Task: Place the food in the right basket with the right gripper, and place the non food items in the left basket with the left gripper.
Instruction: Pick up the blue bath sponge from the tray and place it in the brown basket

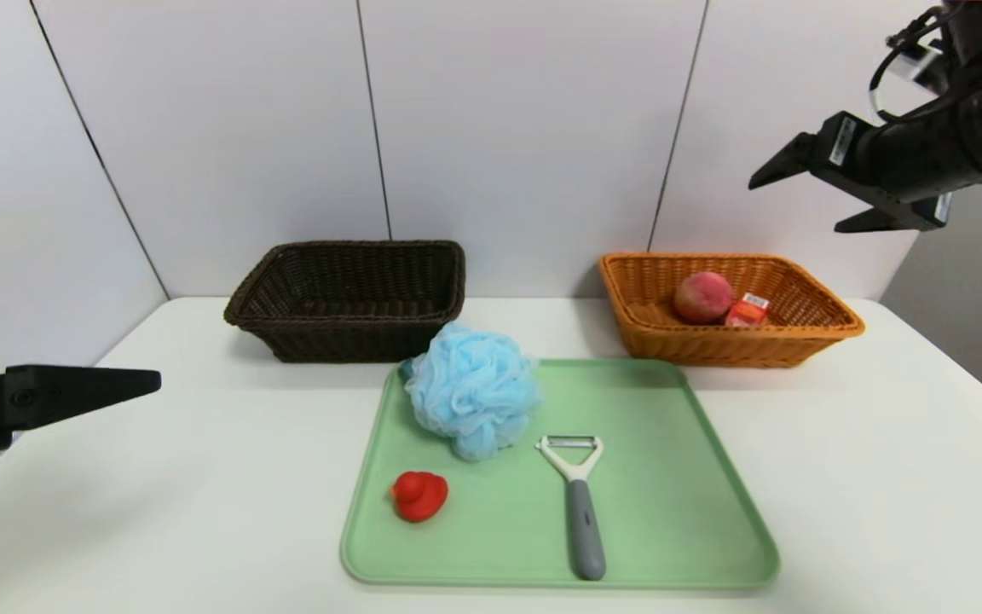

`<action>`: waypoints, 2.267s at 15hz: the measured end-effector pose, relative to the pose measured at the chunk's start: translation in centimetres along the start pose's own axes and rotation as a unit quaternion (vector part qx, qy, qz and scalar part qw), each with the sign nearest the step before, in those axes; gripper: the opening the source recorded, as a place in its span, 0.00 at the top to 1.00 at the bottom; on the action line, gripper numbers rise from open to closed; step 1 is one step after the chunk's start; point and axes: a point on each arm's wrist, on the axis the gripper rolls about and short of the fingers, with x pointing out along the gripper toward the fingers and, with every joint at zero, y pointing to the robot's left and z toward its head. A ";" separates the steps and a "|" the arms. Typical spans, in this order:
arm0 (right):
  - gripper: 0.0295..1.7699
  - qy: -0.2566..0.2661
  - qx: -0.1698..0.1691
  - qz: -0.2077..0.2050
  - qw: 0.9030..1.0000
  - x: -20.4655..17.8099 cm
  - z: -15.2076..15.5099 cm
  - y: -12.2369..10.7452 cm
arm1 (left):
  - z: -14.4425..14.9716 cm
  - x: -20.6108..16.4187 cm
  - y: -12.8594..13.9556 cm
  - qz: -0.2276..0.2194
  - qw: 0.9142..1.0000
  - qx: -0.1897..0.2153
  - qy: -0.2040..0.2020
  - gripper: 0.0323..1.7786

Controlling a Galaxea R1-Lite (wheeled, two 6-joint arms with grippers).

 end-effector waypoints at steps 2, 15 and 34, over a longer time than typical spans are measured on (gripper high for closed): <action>0.07 0.035 -0.003 0.025 0.999 -3.2 -1.8 0.9 | 1.6 0.7 -0.6 -0.005 1.000 -0.002 0.002 0.05; 0.04 0.083 -0.113 0.016 0.990 -11.3 -11.8 -1.7 | 5.7 12.1 -14.4 0.030 0.995 -0.033 0.089 0.05; 0.04 0.122 -0.124 -0.011 0.985 -11.0 -14.6 -3.8 | -2.2 27.6 -19.7 0.140 0.975 0.005 0.172 0.05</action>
